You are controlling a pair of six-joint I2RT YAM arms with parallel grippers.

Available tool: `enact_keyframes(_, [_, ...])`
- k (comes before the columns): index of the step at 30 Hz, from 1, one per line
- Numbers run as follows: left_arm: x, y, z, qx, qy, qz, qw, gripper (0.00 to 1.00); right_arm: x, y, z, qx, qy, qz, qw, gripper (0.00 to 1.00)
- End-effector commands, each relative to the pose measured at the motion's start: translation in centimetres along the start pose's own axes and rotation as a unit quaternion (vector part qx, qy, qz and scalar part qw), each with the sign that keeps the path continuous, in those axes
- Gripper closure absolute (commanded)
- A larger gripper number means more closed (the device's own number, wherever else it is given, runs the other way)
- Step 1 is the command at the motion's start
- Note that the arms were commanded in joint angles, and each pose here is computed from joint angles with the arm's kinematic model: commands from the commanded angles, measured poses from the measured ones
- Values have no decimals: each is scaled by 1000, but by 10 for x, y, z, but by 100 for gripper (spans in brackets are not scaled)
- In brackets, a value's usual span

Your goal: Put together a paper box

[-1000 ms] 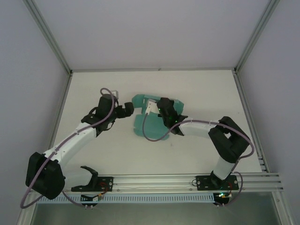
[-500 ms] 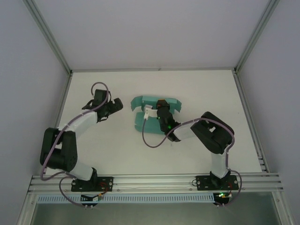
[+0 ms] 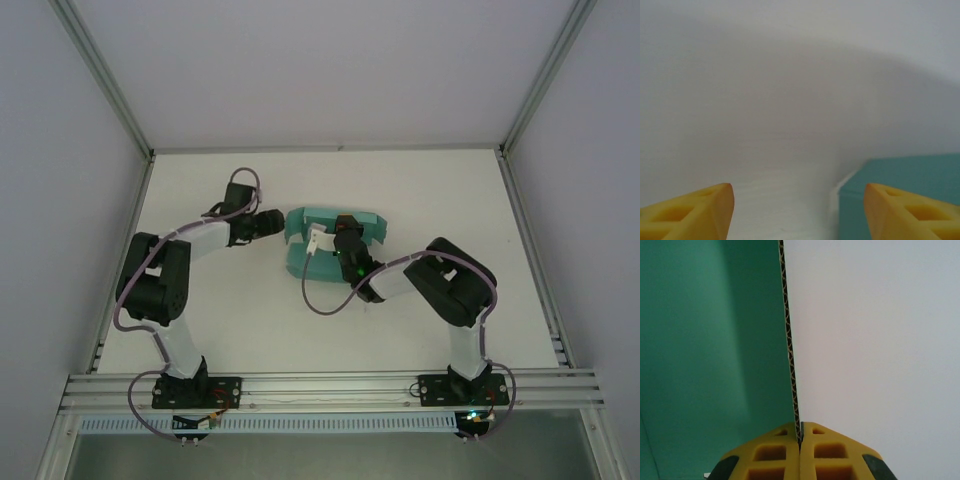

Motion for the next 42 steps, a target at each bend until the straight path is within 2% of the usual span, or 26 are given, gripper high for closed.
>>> enact_keyframes(1, [-18,15,-3,-32,-62,29,997,34,15,-5,0,9,45,2,999,100])
enact_keyframes(9, [-46,14,6,-39,-130,44,990,34,18,-6,3,17,81,29,996,100])
enact_keyframes(14, [-47,8,15,-32,-120,43,991,35,1,-2,3,17,80,74,994,100])
enact_keyframes(17, [-51,-1,19,-33,-129,47,990,38,-3,-5,1,23,104,98,989,100])
enact_keyframes(20, [-51,-10,15,-48,-128,50,989,38,-3,-7,0,25,107,93,990,100])
enact_keyframes(28, [-46,-44,9,-30,-114,62,991,38,0,-12,2,34,101,89,990,100])
enact_keyframes(37, [-70,-32,12,-43,-141,117,982,36,4,-15,0,43,111,81,990,100])
enact_keyframes(42, [-86,-19,19,-54,-122,139,981,35,4,-16,0,45,109,89,989,100])
Point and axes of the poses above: each hand's point on the last joint's axis, 136 mm out from that joint toward the fingers, its own z axis out along the fingers, its own x axis along the line the jaws close on, y = z × x, the point moved 7 cm from there along -z, back along the fingers, and after that the axes turned 13 degrees about z, right-handed, at the moved point
